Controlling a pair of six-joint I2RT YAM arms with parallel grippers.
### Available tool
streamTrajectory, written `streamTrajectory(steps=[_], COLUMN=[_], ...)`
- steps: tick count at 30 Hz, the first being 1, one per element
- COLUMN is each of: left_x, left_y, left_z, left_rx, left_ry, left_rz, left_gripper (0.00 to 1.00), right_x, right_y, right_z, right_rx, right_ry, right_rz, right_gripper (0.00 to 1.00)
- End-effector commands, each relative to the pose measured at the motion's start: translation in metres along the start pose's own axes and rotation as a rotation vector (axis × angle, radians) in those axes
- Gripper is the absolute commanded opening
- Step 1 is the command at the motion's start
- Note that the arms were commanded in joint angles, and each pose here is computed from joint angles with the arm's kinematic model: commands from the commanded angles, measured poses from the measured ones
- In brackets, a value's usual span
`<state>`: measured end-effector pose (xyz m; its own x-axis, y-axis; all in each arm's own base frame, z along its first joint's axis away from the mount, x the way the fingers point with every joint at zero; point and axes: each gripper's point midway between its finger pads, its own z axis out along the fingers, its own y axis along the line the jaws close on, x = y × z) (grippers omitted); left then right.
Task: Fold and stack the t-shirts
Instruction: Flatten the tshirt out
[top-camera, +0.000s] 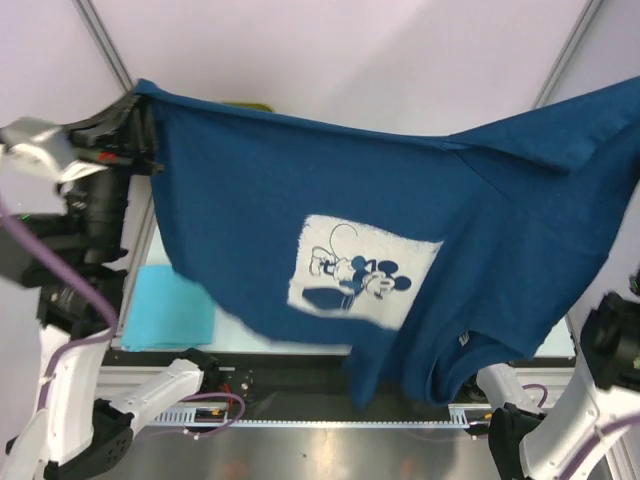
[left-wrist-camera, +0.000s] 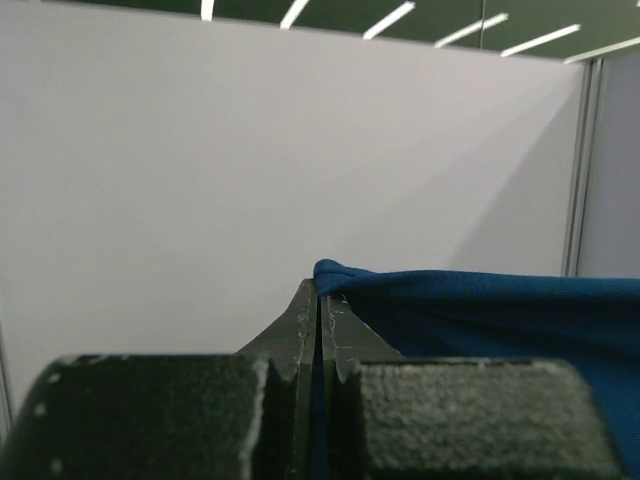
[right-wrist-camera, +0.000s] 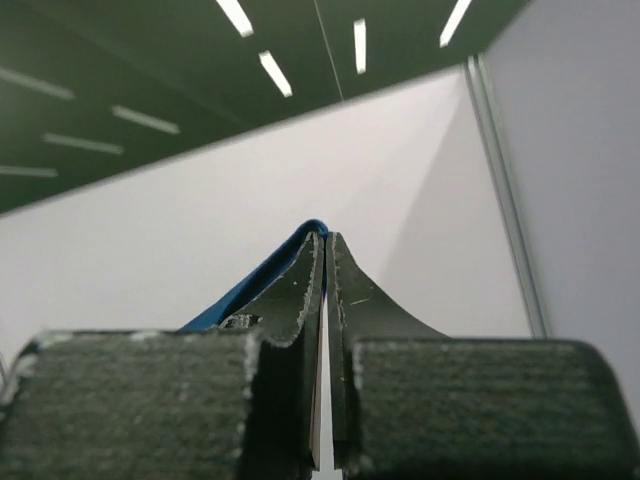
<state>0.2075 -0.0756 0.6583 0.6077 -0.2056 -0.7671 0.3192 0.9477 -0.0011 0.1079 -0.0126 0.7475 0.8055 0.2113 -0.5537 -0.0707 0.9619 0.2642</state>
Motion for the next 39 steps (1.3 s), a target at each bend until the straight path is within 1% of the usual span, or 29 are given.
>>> streamTrajectory(steps=[1,3,4,5,7,8,9,10,11,12,13,15,16,18,19,20,21,22,23,24,27,31,34,35,37,38,39], left_x=[0.084,0.106,0.131,0.145,0.187,0.199,0.218,0.253,0.267,0.289,0.331,0.372,0.417,0.454,0.469,0.511,0.530,0.536,0.566,0.568,0.592,0.601,0.607,0.609,0.614,0.615,0.617], left_y=[-0.005,-0.005,-0.006,-0.006,-0.006,-0.007,-0.009,-0.010,-0.010,-0.008,-0.008,-0.009,-0.012,-0.016,-0.017,-0.018,-0.019,-0.018,-0.017,-0.017,-0.014,-0.004,0.003,0.006,0.012,0.014,0.015], left_z=[0.010,0.010,0.006,0.005,-0.001,-0.003,-0.004,-0.015,-0.015,-0.018,-0.027,-0.032,-0.041,-0.044,-0.037,-0.049,-0.051,-0.039,-0.050,-0.036,-0.038,-0.035,-0.041,-0.042,-0.048,-0.048,-0.050], left_rx=[0.008,0.004,0.006,0.002,-0.007,-0.007,0.000,0.001,-0.002,-0.007,-0.013,-0.011,-0.006,-0.006,-0.006,-0.005,-0.010,-0.018,-0.026,-0.030,-0.038,-0.056,-0.059,-0.065,-0.075,-0.073,-0.073], left_ry=[0.187,0.218,0.265,0.284,0.354,0.370,0.398,0.461,0.470,0.513,0.599,0.659,0.745,0.797,0.813,0.906,0.940,0.938,0.996,0.982,1.018,1.030,1.063,1.070,1.092,1.098,1.107], left_rz=[0.002,0.011,0.016,0.018,0.014,0.011,0.009,0.018,0.027,0.044,0.059,0.064,0.062,0.046,0.043,0.049,0.049,0.052,0.064,0.063,0.089,0.131,0.164,0.184,0.204,0.216,0.224], left_gripper=[0.03,0.04,0.04,0.05,0.06,0.07,0.08,0.08,0.08,0.08,0.08,0.10,0.11,0.11,0.11,0.06,0.04,0.01,0.00,0.00,0.01,0.02,0.03,0.04,0.03,0.03,0.03], right_x=[0.084,0.107,0.139,0.154,0.178,0.216,0.229,0.245,0.274,0.293,0.308,0.355,0.372,0.403,0.429,0.444,0.452,0.471,0.479,0.483,0.502,0.508,0.510,0.514,0.510,0.513,0.507], right_y=[-0.039,-0.047,-0.062,-0.066,-0.075,-0.090,-0.096,-0.103,-0.115,-0.123,-0.129,-0.149,-0.154,-0.165,-0.173,-0.177,-0.180,-0.188,-0.190,-0.192,-0.200,-0.199,-0.191,-0.191,-0.188,-0.188,-0.185], right_z=[0.009,0.005,-0.001,-0.007,-0.013,-0.024,-0.027,-0.032,-0.045,-0.050,-0.055,-0.070,-0.075,-0.084,-0.091,-0.096,-0.096,-0.103,-0.106,-0.104,-0.111,-0.123,-0.143,-0.159,-0.166,-0.187,-0.190], right_rx=[0.071,0.068,0.092,0.086,0.084,0.099,0.099,0.104,0.122,0.125,0.132,0.154,0.162,0.162,0.171,0.161,0.159,0.170,0.169,0.165,0.181,0.206,0.228,0.248,0.283,0.314,0.329], right_ry=[0.176,0.215,0.276,0.305,0.338,0.412,0.427,0.450,0.509,0.532,0.559,0.636,0.671,0.731,0.785,0.823,0.842,0.882,0.903,0.912,0.965,1.006,1.050,1.093,1.098,1.158,1.159], right_rz=[-0.002,-0.009,-0.006,-0.002,-0.001,0.007,-0.002,-0.003,0.001,0.002,0.004,0.011,0.018,0.015,0.017,0.005,0.004,0.001,-0.008,-0.014,-0.018,0.005,0.022,0.021,0.044,0.060,0.068], right_gripper=[0.00,0.00,0.00,0.00,0.00,0.00,0.00,0.00,0.00,0.00,0.00,0.00,0.00,0.00,0.00,0.00,0.00,0.00,0.00,0.00,0.00,0.00,0.00,0.00,0.00,0.00,0.00])
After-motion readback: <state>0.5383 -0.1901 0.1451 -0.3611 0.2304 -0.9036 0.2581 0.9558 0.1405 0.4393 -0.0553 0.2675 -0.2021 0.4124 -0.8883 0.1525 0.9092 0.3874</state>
